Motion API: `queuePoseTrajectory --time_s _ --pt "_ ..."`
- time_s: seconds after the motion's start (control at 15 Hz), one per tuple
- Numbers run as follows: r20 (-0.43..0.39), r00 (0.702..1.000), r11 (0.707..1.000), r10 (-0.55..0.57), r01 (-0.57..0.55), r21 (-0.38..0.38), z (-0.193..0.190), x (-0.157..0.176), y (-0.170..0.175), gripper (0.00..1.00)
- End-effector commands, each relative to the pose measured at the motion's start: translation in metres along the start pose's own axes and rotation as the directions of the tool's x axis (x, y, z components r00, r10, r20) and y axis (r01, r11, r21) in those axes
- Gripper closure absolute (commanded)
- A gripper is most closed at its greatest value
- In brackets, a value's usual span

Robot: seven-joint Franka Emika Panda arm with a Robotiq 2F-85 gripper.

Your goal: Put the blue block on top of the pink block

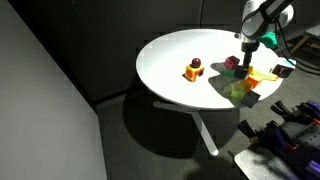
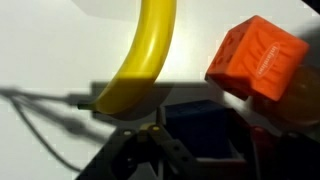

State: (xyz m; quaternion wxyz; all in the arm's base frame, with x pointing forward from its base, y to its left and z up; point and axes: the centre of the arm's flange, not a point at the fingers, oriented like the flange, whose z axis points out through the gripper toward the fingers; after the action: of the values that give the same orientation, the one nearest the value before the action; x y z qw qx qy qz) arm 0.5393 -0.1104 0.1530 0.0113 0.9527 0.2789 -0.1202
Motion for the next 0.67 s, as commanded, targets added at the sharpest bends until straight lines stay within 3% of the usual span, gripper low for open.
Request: queuePoseTrajectory --time_s 0.0,0.6 --pt "-0.001 1.0 1.0 0.008 -0.008 -0.013 -0.006 0.001 0.005 0.65" --pt "0.029 0.995 0.996 0.093 -0.093 0.006 -0.025 -0.023 0.015 0.66"
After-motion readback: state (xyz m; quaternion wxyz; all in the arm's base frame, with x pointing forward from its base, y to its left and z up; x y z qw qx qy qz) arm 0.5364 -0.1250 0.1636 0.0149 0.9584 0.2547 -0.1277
